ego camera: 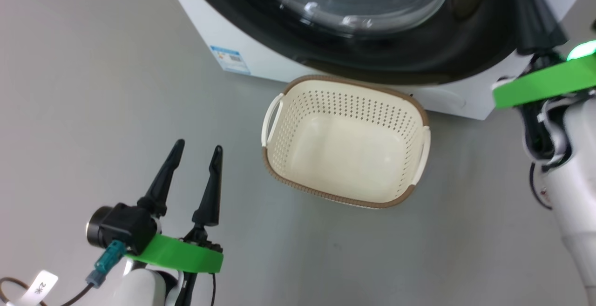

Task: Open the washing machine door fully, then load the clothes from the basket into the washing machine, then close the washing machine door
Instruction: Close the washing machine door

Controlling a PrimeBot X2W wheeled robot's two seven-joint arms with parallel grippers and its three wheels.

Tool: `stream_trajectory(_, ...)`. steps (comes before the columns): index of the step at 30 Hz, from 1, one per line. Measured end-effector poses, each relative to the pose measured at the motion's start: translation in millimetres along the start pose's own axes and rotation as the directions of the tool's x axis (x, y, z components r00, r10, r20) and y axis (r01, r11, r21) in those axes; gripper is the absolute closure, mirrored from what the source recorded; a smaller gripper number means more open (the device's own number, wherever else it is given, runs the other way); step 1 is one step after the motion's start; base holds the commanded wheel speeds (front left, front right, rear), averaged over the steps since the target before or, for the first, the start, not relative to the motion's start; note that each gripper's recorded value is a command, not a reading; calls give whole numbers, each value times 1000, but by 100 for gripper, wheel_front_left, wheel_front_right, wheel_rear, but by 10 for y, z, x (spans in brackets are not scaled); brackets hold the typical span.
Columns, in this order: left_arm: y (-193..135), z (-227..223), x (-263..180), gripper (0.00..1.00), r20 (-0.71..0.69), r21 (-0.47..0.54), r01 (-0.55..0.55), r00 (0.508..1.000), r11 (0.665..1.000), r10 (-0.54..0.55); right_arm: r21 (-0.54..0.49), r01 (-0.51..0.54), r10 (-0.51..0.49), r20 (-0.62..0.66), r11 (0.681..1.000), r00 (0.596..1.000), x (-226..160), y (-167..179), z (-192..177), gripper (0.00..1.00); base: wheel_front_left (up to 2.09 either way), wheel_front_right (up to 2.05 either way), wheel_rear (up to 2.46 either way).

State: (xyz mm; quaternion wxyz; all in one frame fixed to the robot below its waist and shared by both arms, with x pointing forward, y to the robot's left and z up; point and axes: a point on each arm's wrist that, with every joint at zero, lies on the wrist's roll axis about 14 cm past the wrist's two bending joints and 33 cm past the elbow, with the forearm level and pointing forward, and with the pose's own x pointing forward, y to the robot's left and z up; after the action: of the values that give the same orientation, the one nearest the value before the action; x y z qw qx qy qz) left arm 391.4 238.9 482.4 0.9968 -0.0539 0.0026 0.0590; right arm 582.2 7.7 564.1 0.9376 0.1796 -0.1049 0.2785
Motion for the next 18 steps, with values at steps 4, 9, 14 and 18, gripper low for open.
stream_trajectory(4, 24, -15, 31, 0, -3, -17, -10, 1000, 1000, 10, 19, 41, -41, 9, 999, 999, 115, -166, -58, 100, 0, 0, 0)
stream_trajectory(9, 28, -52, 68, 0, -14, -19, -12, 1000, 1000, 12, 43, 65, -66, 28, 997, 997, 254, -255, -102, 100, 0, 0, 0)
stream_trajectory(14, 38, -69, 100, 0, -21, -10, -12, 1000, 1000, 12, 62, 54, -56, 25, 997, 998, 328, -217, -199, 100, 0, 0, 0)
stream_trajectory(18, 54, -99, 127, 0, -30, -2, -15, 999, 1000, 15, 82, 56, -58, 28, 995, 998, 392, -218, -263, 100, 0, 0, 0)
